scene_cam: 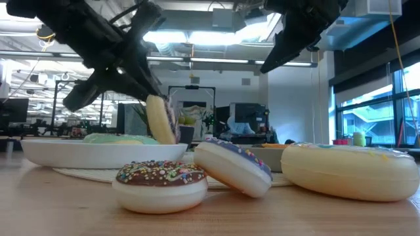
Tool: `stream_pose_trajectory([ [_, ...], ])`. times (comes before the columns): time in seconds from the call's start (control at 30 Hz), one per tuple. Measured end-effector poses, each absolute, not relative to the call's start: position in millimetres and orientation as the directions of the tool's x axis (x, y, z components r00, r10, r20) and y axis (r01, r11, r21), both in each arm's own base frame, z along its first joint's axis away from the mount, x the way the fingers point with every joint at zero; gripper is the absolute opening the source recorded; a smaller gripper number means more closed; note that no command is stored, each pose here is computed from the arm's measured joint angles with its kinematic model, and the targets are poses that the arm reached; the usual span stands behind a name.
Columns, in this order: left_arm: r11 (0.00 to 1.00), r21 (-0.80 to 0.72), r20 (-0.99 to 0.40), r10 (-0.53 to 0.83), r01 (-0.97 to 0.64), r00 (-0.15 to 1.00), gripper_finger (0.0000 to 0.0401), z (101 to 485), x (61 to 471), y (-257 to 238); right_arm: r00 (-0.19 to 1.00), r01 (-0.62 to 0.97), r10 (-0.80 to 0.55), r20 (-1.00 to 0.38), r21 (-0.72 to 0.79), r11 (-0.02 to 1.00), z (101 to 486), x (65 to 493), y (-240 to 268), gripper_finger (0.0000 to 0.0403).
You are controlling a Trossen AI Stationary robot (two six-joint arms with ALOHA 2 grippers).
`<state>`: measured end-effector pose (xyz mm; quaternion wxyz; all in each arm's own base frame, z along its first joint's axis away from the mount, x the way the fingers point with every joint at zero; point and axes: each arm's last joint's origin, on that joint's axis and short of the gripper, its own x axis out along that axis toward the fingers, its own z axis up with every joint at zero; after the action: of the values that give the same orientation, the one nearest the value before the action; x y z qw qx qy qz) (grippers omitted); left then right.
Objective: Pick & Place donuts
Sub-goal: Put the big black donut onto the white plate
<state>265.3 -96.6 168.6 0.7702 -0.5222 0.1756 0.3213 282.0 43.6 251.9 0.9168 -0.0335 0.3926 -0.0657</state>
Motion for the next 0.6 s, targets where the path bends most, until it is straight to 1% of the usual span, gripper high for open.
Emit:
stream_pose_trajectory([
  [0.27,0.206,-0.696,-0.614,0.327,-0.688,0.718,0.0030,160.1,266.7,-99.5,0.682,0.092,-0.147,-0.717,-0.115,0.989,251.8,281.8,43.6,0.0248],
  [0.6,0.231,-0.682,-0.625,0.307,-0.694,0.717,0.0036,159.6,266.6,-100.1,0.681,0.089,-0.147,-0.717,-0.118,0.989,251.8,281.8,43.6,0.0248],
])
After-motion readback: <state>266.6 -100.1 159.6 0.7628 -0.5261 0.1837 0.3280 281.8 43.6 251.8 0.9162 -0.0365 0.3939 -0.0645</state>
